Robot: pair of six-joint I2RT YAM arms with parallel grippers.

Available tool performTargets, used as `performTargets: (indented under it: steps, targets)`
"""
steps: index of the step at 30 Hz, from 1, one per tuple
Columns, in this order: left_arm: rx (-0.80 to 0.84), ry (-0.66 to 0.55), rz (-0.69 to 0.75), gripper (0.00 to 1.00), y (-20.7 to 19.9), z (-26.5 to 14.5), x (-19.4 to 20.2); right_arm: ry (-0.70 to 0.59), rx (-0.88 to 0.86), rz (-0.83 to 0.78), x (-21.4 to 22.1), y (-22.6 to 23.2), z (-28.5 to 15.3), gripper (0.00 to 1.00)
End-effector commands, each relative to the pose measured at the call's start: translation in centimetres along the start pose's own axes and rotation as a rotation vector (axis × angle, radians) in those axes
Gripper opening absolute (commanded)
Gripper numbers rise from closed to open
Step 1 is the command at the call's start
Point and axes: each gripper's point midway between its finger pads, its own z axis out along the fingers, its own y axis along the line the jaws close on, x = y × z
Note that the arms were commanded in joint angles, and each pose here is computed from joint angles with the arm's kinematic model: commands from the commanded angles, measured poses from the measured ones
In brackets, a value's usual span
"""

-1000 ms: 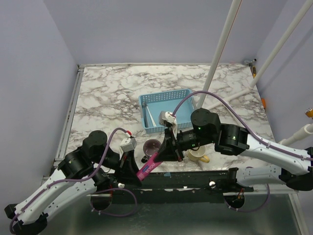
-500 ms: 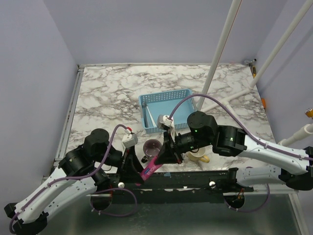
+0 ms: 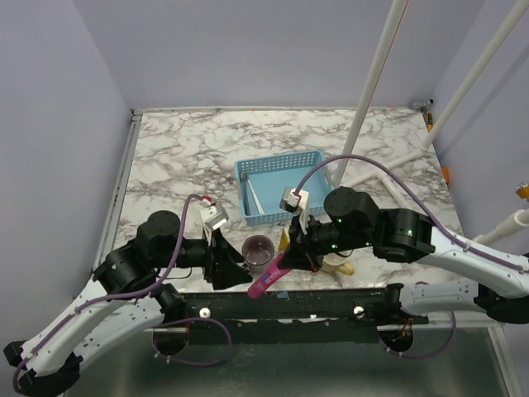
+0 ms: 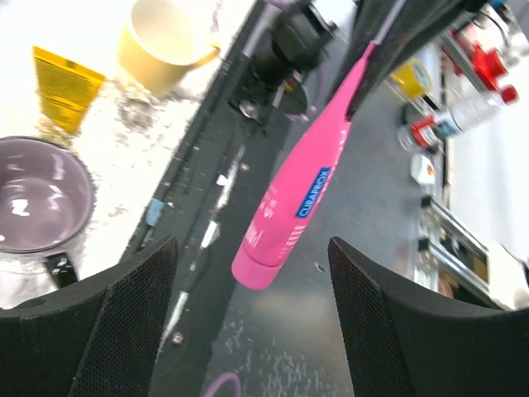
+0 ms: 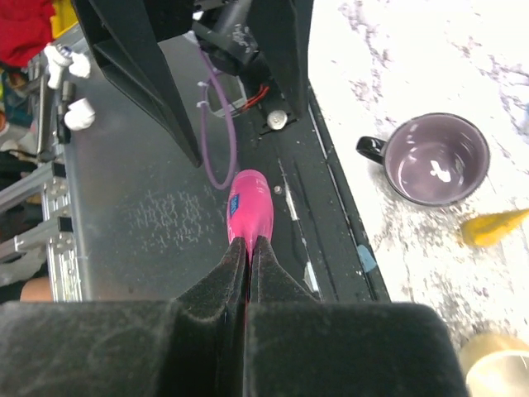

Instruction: Prepare toiletry sets of a toothbrush and toothpaste on the tray

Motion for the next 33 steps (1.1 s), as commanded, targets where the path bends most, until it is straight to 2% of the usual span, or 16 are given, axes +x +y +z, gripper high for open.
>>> performTargets:
  steps: [1,11,19,27,33]
  targets:
    - [-0.212,-0.117,0.003,0.74,2.8,-1.0,-2.3,-0.02,0.163,0.042,-0.6,-1.7,-2.6,0.01]
    - [-0.366,-0.218,0.031,0.78,5.2,-2.6,-3.3,0.082,0.479,0.144,1.7,-6.2,-5.1,0.0]
    - [-0.343,-0.241,0.069,0.79,5.4,-2.2,-3.1,0.119,0.689,0.188,2.7,-9.2,-6.2,0.0]
    - [-0.399,-0.259,0.067,0.78,6.7,-2.3,-3.2,0.122,0.865,0.184,2.6,-12.3,-5.2,0.0]
    - [-0.439,-0.263,0.068,0.78,7.6,-2.5,-2.9,0.12,0.904,0.166,2.3,-13.3,-4.0,0.0]
